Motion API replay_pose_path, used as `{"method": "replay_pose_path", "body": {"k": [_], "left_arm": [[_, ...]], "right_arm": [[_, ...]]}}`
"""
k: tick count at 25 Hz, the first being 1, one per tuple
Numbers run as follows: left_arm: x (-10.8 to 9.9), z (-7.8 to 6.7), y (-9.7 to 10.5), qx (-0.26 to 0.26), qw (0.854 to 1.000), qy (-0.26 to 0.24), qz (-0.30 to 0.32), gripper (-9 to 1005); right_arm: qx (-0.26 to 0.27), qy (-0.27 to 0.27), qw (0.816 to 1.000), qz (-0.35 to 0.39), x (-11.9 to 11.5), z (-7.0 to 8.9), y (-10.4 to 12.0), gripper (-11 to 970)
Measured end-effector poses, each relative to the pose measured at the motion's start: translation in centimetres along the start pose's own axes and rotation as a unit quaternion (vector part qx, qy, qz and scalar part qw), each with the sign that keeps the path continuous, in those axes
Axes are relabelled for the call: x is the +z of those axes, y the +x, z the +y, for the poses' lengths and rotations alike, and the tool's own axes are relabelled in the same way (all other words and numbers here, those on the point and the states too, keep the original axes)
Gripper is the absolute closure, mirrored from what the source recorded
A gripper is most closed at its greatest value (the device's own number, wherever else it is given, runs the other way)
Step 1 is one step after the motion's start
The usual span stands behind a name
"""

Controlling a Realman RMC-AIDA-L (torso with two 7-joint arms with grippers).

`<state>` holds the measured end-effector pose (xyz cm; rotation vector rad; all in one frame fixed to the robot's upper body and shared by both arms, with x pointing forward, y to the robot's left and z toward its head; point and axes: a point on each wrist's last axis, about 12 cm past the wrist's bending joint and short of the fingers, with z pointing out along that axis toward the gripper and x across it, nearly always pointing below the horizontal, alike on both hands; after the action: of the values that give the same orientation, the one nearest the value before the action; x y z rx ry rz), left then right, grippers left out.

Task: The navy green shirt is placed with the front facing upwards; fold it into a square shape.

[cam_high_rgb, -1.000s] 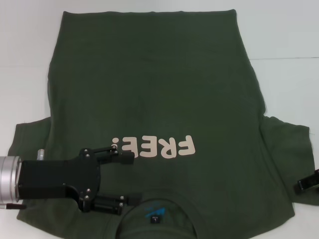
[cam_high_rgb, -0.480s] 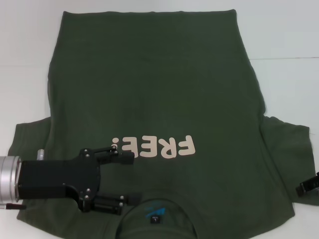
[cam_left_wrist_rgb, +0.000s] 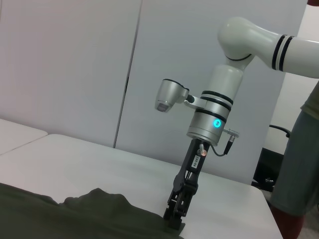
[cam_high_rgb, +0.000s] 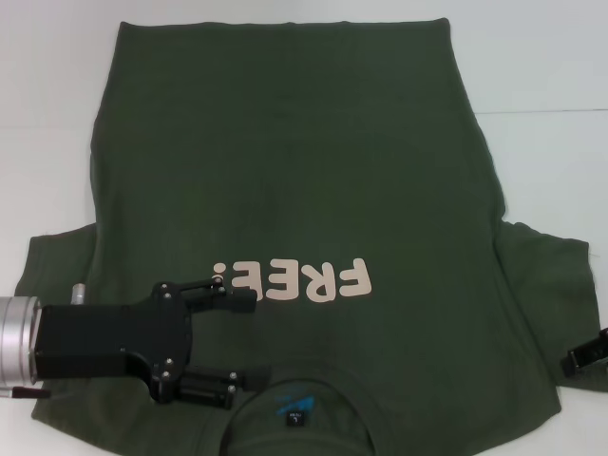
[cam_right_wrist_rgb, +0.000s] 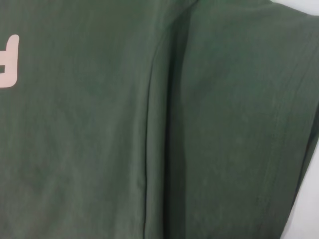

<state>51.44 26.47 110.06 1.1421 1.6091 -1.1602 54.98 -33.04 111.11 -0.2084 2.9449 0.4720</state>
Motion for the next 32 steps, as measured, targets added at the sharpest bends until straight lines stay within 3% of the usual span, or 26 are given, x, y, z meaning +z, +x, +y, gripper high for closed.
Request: {"method": "replay_pose_path", "body": {"k": [14,25,32], "left_arm": [[-0.04,0.00,0.02,-0.001,1.000,-0.001,0.000,62],[-0.07,0.00,0.00,-0.001,1.000,-0.003,-0.002,62],[-0.07,0.05,0.00,0.000,1.000,-0.005,-0.002,61]], "right_arm": [[-0.005,-0.019,1.000,-0.008,-0.01,0.68,-0.43,213],[-0.003,-0.017,1.000,-0.005,-0.02,0.66,-0.43,282],[-0.007,-0.007,1.000,0.006,0.09,0.60,-0.25,481]]}}
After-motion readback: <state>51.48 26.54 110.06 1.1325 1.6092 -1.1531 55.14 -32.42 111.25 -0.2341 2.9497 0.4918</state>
